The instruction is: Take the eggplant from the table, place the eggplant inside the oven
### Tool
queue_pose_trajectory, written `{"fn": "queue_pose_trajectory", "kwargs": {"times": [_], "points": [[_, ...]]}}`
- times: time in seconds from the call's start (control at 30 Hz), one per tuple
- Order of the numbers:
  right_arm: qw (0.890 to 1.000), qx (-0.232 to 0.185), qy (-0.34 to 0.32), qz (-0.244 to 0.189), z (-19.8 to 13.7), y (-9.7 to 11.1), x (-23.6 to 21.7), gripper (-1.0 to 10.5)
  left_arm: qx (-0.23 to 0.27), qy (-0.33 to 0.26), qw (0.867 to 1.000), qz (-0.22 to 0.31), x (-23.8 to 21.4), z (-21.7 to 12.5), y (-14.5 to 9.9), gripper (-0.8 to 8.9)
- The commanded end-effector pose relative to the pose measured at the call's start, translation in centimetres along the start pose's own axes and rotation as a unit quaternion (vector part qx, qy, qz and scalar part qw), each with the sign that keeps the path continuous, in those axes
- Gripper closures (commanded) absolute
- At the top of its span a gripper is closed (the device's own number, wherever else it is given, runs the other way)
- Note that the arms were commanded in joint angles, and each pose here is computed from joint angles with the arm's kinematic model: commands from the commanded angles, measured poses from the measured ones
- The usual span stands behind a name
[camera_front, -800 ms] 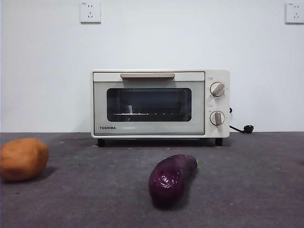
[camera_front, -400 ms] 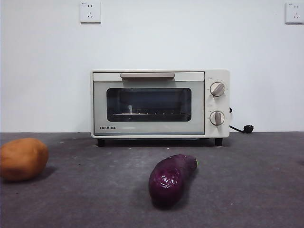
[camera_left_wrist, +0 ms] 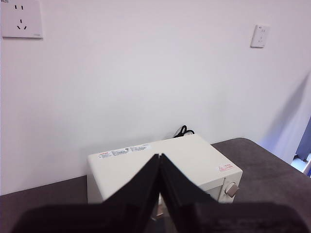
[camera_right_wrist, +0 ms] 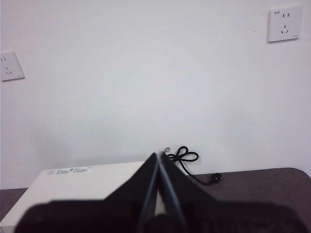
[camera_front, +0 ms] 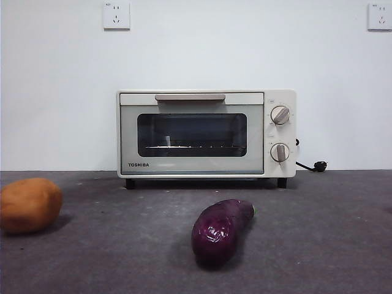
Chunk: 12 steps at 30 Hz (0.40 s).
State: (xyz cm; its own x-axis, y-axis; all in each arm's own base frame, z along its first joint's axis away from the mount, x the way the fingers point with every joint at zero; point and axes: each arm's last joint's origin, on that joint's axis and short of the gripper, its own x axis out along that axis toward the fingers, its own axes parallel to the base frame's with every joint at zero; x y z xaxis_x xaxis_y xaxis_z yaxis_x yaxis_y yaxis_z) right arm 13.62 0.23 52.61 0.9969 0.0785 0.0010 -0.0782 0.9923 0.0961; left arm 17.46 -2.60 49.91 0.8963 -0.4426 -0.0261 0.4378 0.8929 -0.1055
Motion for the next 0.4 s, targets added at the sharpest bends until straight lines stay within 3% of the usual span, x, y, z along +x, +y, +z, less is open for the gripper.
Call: {"fn": "queue_pose_trajectory", "kwargs": {"times": [0.03, 0.3, 0.4], "points": [[1.000, -0.002, -0.002, 0.001, 0.07, 0.01, 0.07, 9.0, 0.010, -0.002, 1.000, -0.004, -0.03, 0.11, -0.11, 8.19], [1.000, -0.002, -0.001, 0.012, 0.06, 0.07, 0.07, 5.7, 0.012, -0.002, 1.000, -0.005, -0.01, 0.10, -0.13, 8.19], [1.000, -0.002, -0.001, 0.011, 0.06, 0.07, 0.07, 3.7, 0.011, -0.001, 1.000, -0.005, 0.07, 0.08, -0.09, 8.19]]}}
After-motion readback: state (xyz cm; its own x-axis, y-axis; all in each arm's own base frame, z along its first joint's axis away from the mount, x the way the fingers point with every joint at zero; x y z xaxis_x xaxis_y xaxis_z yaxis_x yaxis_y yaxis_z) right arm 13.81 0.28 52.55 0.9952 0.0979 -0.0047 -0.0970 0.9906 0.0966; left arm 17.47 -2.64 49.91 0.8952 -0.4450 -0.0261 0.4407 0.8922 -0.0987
